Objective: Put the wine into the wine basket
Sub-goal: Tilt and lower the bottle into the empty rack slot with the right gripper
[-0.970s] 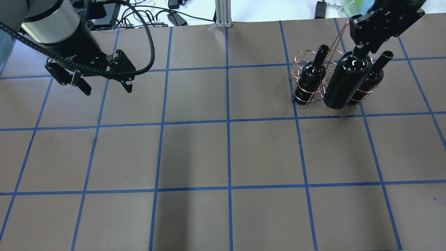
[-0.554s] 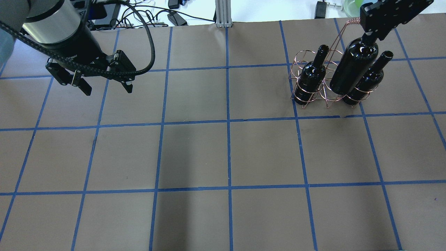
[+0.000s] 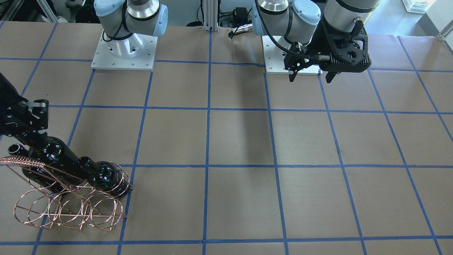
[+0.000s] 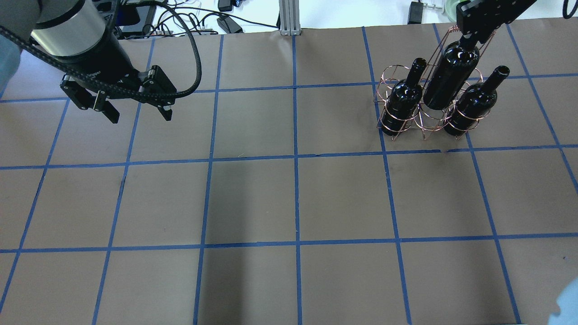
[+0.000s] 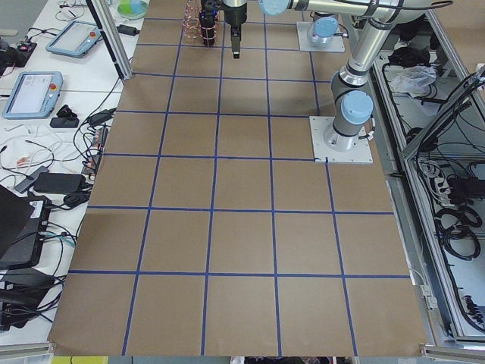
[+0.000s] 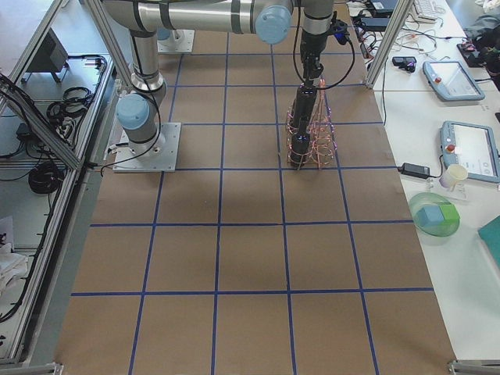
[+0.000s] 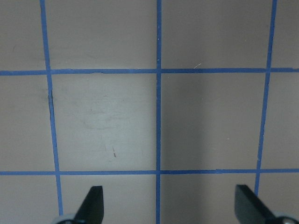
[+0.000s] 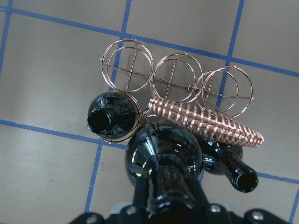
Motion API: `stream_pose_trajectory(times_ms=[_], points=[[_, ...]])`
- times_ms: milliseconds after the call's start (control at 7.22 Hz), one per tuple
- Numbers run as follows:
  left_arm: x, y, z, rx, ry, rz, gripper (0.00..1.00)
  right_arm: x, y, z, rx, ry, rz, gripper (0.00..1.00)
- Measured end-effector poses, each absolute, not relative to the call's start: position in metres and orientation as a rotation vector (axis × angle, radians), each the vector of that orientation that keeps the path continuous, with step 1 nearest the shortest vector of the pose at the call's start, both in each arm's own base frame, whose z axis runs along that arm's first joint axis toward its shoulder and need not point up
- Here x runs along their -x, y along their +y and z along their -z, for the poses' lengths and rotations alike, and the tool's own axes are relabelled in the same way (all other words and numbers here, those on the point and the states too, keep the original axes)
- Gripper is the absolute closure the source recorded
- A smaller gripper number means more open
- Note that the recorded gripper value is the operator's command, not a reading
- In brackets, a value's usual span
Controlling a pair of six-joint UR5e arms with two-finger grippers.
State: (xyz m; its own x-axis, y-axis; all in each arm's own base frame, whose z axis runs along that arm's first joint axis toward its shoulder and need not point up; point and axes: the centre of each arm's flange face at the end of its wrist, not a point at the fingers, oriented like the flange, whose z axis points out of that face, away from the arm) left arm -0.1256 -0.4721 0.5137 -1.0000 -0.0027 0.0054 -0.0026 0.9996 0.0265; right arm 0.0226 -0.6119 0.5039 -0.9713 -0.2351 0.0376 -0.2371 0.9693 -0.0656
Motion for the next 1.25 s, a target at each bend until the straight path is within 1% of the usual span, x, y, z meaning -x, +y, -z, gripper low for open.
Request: stream_pose_trajectory(times_ms=[831,1247], points=[[0.122,-0.473,-0.515,0.022,-3.137,0.034,0.00,-0.018,-0.614,-0.481,-0.437,-3.081,-0.074,0.83],[0.122,-0.472,-0.515,0.025,-3.139,0.032,0.00,-0.016,-0.615,-0.469,-0.459,-3.083,-0.061,0.80]])
